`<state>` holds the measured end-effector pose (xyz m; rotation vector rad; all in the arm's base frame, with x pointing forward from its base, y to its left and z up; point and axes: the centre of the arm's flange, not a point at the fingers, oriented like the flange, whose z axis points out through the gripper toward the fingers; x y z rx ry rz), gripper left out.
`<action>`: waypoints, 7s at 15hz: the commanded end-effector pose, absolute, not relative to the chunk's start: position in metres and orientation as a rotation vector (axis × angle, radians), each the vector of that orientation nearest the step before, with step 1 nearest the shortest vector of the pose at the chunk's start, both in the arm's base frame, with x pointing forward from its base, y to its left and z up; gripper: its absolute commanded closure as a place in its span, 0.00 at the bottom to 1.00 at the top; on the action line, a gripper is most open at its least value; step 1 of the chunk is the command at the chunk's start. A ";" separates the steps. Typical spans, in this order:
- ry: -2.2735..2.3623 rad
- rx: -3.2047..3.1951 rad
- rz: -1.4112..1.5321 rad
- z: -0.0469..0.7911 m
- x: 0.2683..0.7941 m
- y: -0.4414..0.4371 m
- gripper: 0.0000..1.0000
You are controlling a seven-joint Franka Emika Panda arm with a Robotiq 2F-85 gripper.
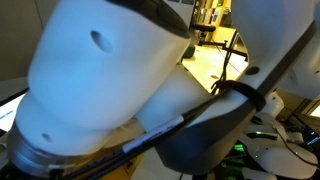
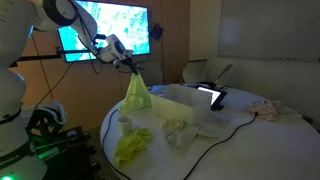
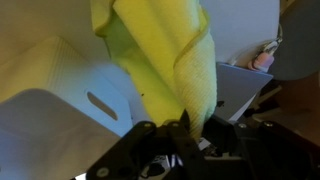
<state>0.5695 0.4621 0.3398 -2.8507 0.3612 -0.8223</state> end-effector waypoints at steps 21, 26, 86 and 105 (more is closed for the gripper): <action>0.786 -2.697 -1.212 0.522 0.606 0.313 0.97; 0.882 -2.642 -1.291 0.548 0.610 0.291 0.97; 0.131 -3.412 -0.495 0.187 0.428 0.265 0.00; -0.319 -3.183 -0.526 0.120 0.437 0.400 0.00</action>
